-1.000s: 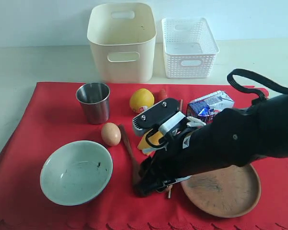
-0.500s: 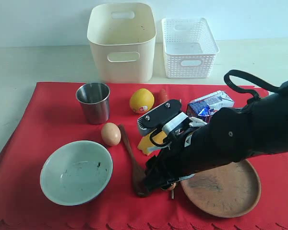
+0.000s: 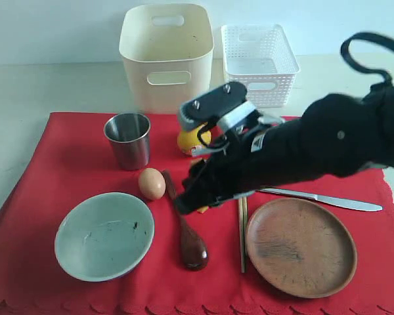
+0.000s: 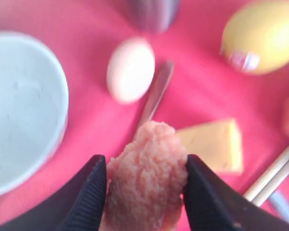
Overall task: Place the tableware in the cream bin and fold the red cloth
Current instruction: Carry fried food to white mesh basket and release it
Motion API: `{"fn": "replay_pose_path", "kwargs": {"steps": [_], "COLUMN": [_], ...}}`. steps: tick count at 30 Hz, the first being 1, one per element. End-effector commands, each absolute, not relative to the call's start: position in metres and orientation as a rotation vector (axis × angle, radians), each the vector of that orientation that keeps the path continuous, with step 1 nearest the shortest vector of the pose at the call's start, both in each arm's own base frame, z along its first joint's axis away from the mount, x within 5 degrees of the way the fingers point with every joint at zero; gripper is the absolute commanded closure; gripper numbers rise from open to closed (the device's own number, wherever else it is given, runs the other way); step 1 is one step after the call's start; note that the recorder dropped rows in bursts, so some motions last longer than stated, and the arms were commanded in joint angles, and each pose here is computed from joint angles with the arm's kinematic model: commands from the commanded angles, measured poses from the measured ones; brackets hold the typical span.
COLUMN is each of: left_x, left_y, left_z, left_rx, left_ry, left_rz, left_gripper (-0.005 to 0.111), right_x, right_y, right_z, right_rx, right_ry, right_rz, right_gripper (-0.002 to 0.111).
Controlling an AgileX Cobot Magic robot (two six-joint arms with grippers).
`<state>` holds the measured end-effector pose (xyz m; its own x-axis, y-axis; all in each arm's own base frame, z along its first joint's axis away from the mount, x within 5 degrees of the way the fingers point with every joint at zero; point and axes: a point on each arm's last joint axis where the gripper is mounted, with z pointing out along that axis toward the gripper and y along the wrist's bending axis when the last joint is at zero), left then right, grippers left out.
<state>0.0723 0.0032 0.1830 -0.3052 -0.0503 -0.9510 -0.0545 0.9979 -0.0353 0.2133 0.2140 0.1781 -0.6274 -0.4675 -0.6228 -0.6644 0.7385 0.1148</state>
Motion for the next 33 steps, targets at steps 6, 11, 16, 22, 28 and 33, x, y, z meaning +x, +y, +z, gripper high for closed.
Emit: {"fn": "replay_pose_path", "kwargs": {"steps": [6,11,16,22,28,33], "left_x": [0.073,0.073,0.073,0.073,0.073,0.073], "left_y": [0.003,0.003,0.003,0.003,0.003,0.003], "left_z": [0.183,0.183,0.183,0.183,0.183,0.183], "left_rx": [-0.079,-0.079,-0.079,-0.079,-0.079,-0.079], "left_ry": [1.882,1.882,1.882,1.882,1.882,1.882], "left_rz": [-0.001,-0.001,-0.001,-0.001,-0.001,-0.001], "left_gripper": [0.106,0.106,0.106,0.106,0.106,0.106], "right_x": [0.285,0.335,0.392,0.451,0.486,0.5], "right_y": [0.173,0.153,0.139,0.126,0.13,0.134], "right_z": [0.226,0.226,0.204,0.183,0.171,0.162], "right_rx": [-0.595,-0.466,-0.364,-0.263,-0.248,-0.248], "right_ry": [2.231,2.141,2.141,2.128,2.094,2.086], "right_rz": [0.359,0.253,0.191,0.168,0.168,0.172], "right_gripper": [0.108,0.108,0.108,0.108,0.105,0.087]}}
